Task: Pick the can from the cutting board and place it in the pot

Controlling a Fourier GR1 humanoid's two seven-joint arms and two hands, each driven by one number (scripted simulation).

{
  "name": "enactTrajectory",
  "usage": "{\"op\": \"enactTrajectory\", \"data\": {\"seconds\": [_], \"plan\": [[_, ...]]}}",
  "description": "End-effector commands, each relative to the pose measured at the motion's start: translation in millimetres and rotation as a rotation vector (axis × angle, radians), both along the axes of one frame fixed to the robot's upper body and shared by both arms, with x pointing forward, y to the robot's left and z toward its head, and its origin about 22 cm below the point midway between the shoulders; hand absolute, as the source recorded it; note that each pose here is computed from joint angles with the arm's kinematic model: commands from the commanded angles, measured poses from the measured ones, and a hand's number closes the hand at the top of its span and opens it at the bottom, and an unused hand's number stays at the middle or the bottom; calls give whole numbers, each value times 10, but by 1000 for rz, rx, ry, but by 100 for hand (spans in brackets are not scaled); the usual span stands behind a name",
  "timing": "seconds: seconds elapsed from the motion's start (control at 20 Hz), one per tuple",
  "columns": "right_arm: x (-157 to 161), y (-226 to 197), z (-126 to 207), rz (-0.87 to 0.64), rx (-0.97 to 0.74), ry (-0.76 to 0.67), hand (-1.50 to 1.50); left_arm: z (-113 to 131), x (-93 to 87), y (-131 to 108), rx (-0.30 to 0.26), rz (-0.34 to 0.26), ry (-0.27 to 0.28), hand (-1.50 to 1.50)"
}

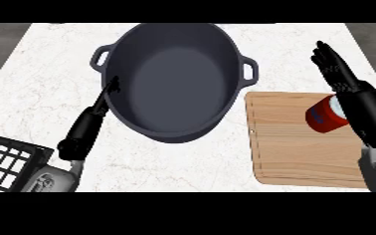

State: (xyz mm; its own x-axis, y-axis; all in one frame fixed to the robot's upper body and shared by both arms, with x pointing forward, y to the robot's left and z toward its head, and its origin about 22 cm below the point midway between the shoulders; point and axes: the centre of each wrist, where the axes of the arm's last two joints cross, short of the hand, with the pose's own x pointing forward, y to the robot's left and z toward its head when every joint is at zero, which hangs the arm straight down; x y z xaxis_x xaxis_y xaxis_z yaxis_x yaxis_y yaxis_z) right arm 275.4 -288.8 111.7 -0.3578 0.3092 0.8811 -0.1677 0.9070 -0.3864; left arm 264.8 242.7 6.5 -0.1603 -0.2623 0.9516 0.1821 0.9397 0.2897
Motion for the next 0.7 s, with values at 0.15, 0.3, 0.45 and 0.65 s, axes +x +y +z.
{"op": "enactTrajectory", "data": {"seconds": [0.15, 0.3, 0.45, 0.65], "plan": [[-100, -412, -310, -186, 22, 270, 150, -227, -126, 37, -38, 44, 229, 0], [-123, -926, 173, -448, -517, 139, 150, -314, -213, 138, -42, 84, 288, 0], [-191, -780, -169, -717, -134, -143, -150, -429, -327, 182, -97, 102, 382, 0], [-294, -422, -363, -704, 54, -339, -150, -365, -200, 90, -101, 58, 423, 0]]}}
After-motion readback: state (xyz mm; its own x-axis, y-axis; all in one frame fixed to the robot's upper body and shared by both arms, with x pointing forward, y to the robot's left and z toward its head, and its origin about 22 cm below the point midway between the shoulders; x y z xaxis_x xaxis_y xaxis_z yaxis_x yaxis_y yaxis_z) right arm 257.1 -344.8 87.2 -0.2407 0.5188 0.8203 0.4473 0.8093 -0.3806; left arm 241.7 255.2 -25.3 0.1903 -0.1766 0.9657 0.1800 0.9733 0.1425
